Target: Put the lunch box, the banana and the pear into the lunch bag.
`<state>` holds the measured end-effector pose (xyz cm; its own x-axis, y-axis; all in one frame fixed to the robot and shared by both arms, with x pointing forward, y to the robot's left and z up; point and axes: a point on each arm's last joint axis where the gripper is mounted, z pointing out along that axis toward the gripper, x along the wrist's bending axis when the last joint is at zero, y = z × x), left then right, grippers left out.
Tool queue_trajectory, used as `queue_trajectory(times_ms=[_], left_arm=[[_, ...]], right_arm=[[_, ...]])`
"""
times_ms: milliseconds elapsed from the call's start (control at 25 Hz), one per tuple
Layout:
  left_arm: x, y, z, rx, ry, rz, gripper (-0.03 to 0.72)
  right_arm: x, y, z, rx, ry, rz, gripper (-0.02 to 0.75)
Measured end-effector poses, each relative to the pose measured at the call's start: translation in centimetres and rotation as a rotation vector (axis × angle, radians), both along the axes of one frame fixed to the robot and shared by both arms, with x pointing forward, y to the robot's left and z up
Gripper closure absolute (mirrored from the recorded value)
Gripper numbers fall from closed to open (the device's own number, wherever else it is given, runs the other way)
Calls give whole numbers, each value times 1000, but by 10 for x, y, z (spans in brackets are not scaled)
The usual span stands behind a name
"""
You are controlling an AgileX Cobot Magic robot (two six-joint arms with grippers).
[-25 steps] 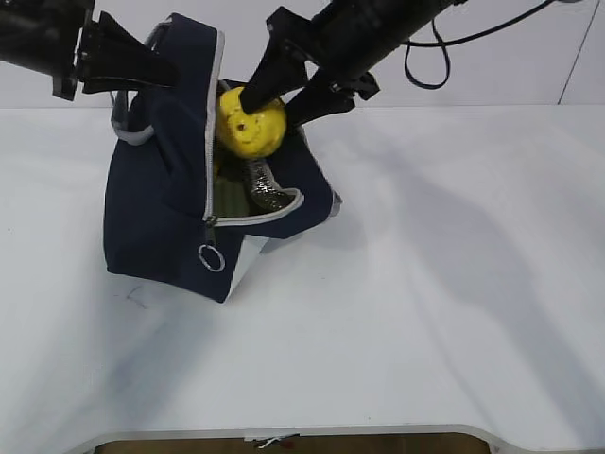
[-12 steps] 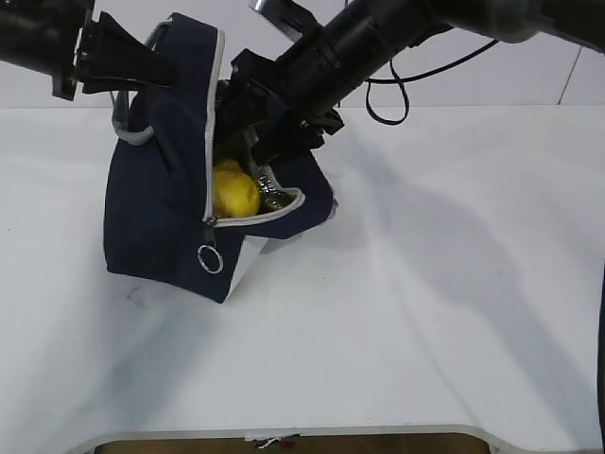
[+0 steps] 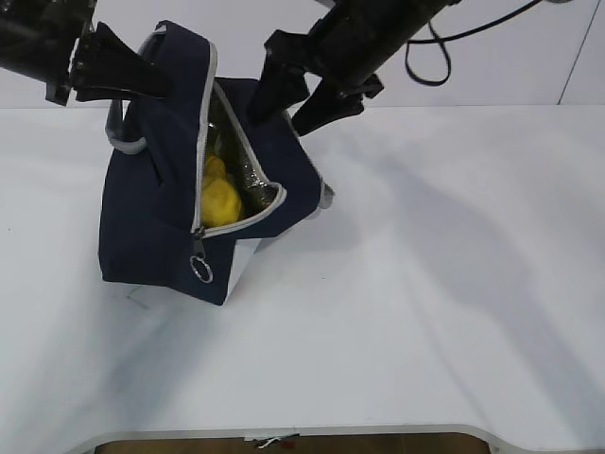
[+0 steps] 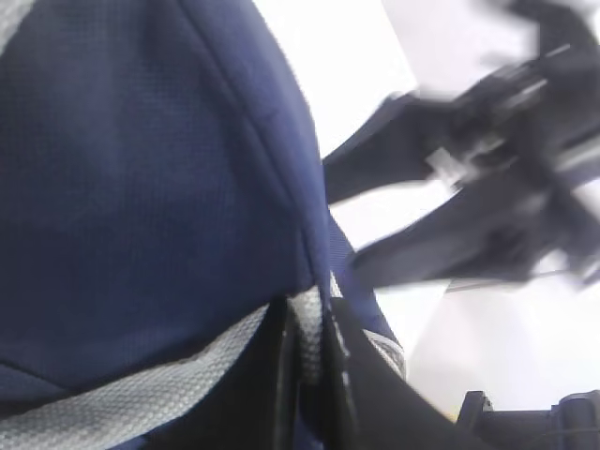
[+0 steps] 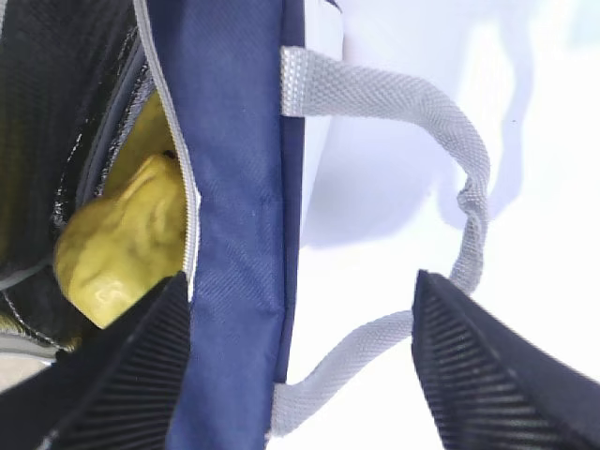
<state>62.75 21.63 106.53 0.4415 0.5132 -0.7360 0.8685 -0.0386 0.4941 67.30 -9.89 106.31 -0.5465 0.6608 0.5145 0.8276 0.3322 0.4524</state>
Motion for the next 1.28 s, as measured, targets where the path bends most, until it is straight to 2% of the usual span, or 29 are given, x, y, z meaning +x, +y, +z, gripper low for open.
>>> queue_trajectory(times_ms=[120, 280, 640, 880, 920, 1000, 1080, 1120, 1200, 1280], left_arm=[[0, 0, 0, 2, 0, 0, 670], [0, 0, 0, 6, 0, -2, 670], [-1, 1, -2, 24, 0, -7, 670], [-1, 1, -2, 29, 0, -8, 670], [-1, 1, -2, 31, -1, -9, 670], [-1, 1, -3, 33, -1, -9, 670], [-1, 1, -3, 35, -1, -10, 670], [-1, 1, -3, 37, -1, -11, 670], [-2, 0, -4, 48, -1, -20, 670], [-3, -4, -5, 61, 12, -27, 670]], right_arm=[[1, -17, 12, -67, -43, -44, 157], [5, -27, 10, -103, -42, -75, 157], [17, -17, -31, -46, 62, -53, 157], [21, -14, -46, -32, 95, -45, 170], [21, -14, -46, -31, 93, -46, 200], [21, -13, -47, -27, 96, -46, 316], [21, -13, -46, -22, 98, -46, 500], [21, -13, -46, -22, 98, -46, 619], [21, -13, -46, -18, 99, -46, 706], [21, -13, -44, -18, 93, -45, 722]])
